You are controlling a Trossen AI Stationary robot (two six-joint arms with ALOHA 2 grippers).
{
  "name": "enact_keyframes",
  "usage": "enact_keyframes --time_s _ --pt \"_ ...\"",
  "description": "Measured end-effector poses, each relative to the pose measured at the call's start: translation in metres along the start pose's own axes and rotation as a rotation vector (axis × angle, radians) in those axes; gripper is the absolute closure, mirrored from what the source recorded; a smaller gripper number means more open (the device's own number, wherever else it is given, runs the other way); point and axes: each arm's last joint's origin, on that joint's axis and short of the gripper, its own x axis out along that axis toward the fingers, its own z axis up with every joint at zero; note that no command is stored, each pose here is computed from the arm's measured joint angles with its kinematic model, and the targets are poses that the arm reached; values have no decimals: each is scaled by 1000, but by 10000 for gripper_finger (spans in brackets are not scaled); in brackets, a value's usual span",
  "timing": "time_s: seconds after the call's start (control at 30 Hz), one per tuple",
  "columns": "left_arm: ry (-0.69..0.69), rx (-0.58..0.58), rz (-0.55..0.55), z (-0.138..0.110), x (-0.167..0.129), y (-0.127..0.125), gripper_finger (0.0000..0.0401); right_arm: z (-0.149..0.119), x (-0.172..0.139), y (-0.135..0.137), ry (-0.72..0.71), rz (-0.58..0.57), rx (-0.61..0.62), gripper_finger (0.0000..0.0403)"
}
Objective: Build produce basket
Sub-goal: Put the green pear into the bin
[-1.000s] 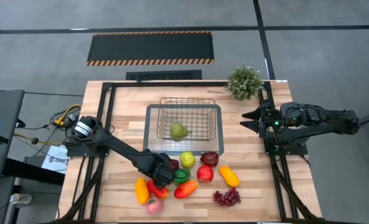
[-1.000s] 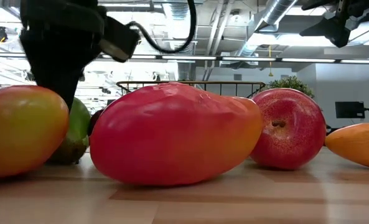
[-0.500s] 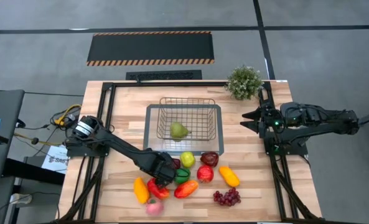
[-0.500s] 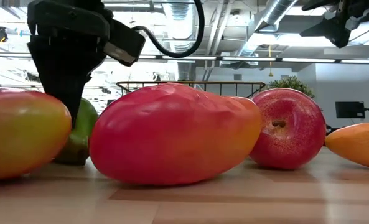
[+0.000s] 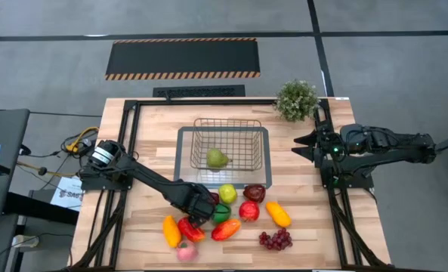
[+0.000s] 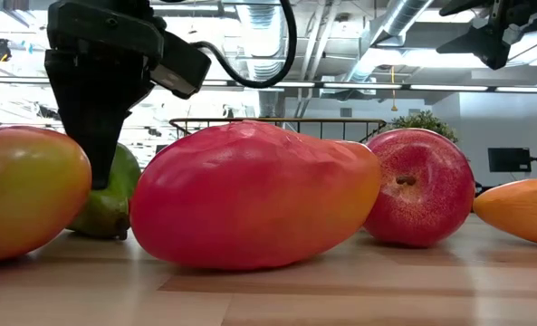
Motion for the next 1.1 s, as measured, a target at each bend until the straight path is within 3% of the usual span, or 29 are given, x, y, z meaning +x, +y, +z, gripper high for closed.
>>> enact_keyframes --time_s 0.27,0.53,0.67,0.83,1.1 --pt "-7 -56 -29 0 -29 9 112 0 0 0 3 -3 -1 103" --pt "-79 -230 -186 1 -84 41 112 0 0 0 4 -3 -1 103" --pt "-199 -337 -293 4 -118 64 112 0 0 0 4 -4 -6 103" --pt "-410 -465 -388 22 -145 92 112 -1 0 0 5 -4 -8 103" --pt "-581 -471 -391 74 -144 122 112 0 0 0 5 -4 -9 103"
